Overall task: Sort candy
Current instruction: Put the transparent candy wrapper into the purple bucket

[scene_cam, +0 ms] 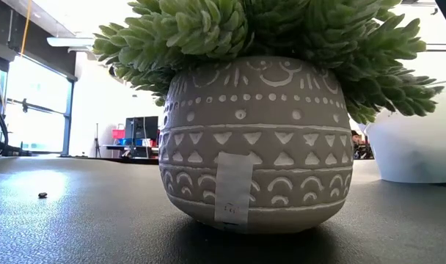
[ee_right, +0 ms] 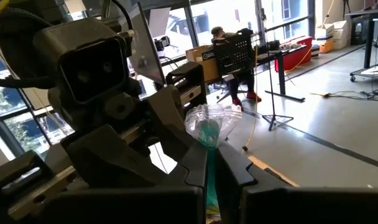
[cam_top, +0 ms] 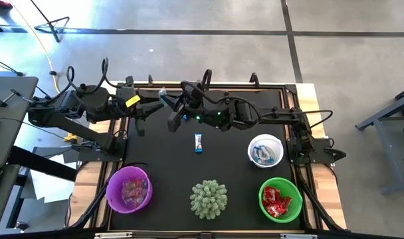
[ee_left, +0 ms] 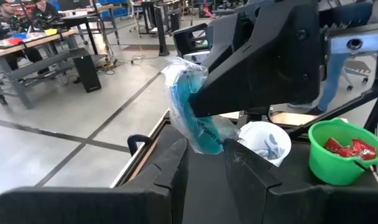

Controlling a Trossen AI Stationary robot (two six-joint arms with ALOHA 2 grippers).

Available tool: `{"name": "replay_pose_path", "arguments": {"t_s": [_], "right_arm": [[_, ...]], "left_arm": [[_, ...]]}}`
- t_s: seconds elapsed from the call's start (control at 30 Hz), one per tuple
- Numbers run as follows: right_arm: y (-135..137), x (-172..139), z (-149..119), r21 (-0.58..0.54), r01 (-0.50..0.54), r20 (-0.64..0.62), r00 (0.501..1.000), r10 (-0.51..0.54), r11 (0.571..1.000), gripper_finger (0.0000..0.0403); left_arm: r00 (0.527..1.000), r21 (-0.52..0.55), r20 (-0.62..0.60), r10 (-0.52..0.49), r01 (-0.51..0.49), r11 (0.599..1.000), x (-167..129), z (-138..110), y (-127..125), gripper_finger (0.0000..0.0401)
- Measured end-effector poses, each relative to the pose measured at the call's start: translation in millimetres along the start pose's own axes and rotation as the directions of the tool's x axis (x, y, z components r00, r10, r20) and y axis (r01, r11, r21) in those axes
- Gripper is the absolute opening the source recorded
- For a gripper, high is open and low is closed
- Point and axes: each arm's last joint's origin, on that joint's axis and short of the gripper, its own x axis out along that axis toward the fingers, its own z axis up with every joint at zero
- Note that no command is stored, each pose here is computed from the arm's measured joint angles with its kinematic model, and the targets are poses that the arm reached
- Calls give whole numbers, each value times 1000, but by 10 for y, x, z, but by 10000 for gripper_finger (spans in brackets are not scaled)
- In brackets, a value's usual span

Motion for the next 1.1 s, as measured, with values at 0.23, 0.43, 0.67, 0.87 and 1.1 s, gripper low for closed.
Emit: {"name": "replay_pose_path", "arguments": {"t_s": [0.23,0.43,0.67,0.87,1.1], "right_arm": [[2,0,-6,14,0,-3,1000,0,1000,5],[-4,1,-22,29,8,-18,1000,-7,1000,5],[-8,1,-29,26,9,-25,1000,-8,1000,5],[-10,1,-39,27,12,-34,999,-11,1000,5],[-9,0,-42,26,11,-37,999,-10,1000,5]], "left_arm": [[998,30,-22,53,-53,998,106,-21,-44,91],[995,82,-27,99,-97,992,124,-28,-42,90],[994,87,-27,102,-99,991,124,-29,-42,80],[994,128,-28,103,-98,987,124,-30,-42,20],[994,133,-25,107,-102,986,111,-28,-32,2]]}}
